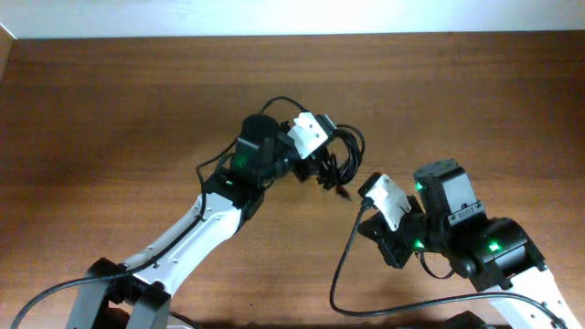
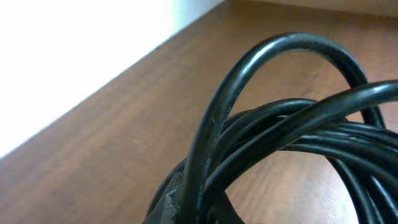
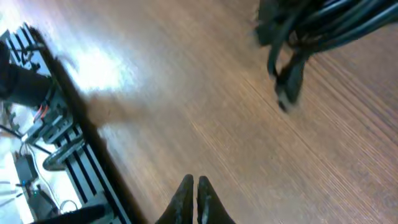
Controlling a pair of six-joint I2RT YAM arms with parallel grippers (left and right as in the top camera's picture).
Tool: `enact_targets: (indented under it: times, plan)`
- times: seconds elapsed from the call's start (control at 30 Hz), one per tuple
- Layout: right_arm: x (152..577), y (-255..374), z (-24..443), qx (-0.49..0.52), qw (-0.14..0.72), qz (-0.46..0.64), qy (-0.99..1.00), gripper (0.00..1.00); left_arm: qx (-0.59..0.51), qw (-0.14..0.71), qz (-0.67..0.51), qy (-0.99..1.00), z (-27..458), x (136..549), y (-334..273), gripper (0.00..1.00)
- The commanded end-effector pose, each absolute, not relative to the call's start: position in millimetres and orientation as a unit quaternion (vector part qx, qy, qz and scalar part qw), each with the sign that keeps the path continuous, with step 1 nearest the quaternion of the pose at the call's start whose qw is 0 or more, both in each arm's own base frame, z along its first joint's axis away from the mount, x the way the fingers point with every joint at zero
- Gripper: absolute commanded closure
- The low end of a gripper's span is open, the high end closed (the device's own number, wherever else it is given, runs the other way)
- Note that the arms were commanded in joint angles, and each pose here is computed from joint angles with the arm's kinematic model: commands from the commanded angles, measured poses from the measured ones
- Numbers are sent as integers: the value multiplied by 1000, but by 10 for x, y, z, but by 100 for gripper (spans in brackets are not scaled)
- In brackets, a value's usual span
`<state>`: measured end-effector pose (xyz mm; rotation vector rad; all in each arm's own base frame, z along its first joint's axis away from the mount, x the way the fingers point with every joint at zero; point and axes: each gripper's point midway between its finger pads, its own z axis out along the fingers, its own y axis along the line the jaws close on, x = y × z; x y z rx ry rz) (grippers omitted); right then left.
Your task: Untangle cables
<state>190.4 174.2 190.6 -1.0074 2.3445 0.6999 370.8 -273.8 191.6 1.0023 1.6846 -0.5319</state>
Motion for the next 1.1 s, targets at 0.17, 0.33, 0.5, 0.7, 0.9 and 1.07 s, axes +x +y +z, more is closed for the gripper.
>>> enact_targets:
  times: [0.17, 0.33, 0.5, 0.7, 0.9, 1.07]
  plan:
    - [2328, 1237, 1855, -149, 275, 129, 941, 57, 250, 444, -364, 780, 1925, 3638, -2799, 100]
    - [2377, 1269, 1897, -66, 274, 160, 946, 39, -74, 232, -520, 819, 1891, 3538, -2843, 100]
    - [2458, 1445, 2202, 34, 298, 257, 919, 36, -244, 97, -549, 794, 1804, 3537, -2691, 100]
    - [2534, 1653, 2670, 230, 261, 418, 839, 24, -220, 66, -565, 793, 1849, 3429, -2743, 100]
    - [2614, 1748, 2832, 338, 203, 486, 780, 9, -202, 66, -572, 792, 1890, 3370, -2845, 100]
    - [2652, 1765, 2760, 351, 191, 481, 780, 34, -191, 51, -575, 794, 1898, 3274, -2941, 100]
